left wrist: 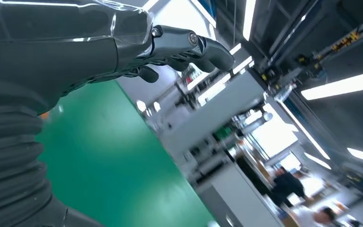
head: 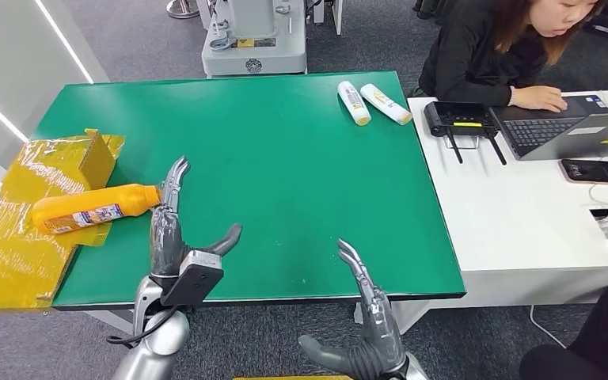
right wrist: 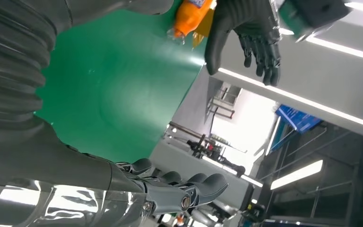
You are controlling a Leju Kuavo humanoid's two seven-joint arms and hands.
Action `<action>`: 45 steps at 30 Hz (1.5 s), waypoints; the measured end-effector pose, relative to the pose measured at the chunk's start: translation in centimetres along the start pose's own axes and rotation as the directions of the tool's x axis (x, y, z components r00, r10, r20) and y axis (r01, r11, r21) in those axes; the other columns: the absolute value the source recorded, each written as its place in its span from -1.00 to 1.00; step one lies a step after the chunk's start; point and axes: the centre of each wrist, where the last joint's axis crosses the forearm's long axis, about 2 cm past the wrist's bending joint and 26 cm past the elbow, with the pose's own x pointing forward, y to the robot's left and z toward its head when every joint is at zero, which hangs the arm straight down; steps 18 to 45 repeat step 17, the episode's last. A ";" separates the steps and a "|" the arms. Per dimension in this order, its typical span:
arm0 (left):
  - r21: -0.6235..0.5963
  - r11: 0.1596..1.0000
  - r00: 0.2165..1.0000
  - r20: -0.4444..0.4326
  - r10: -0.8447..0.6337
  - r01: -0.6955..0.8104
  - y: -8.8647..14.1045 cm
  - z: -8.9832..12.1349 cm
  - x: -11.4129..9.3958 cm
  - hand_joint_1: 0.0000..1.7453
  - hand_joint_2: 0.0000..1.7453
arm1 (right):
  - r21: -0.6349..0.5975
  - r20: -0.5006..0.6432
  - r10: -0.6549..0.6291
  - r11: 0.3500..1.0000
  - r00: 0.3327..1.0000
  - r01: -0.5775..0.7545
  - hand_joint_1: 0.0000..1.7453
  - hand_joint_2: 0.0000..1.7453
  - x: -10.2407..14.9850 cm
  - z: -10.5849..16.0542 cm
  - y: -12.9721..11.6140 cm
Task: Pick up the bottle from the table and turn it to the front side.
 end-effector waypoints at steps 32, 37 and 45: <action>-0.097 0.911 0.912 0.057 0.406 -0.400 -1.6 0.4 4.7 -1.00 1.00 | -0.173 -0.025 0.019 0.985 1.000 -0.023 -1.00 1.00 1.0 1.4 -0.8; -0.097 0.911 0.912 0.057 0.406 -0.400 -1.6 0.4 4.7 -1.00 1.00 | -0.173 -0.025 0.019 0.985 1.000 -0.023 -1.00 1.00 1.0 1.4 -0.8; -0.097 0.911 0.912 0.057 0.406 -0.400 -1.6 0.4 4.7 -1.00 1.00 | -0.173 -0.025 0.019 0.985 1.000 -0.023 -1.00 1.00 1.0 1.4 -0.8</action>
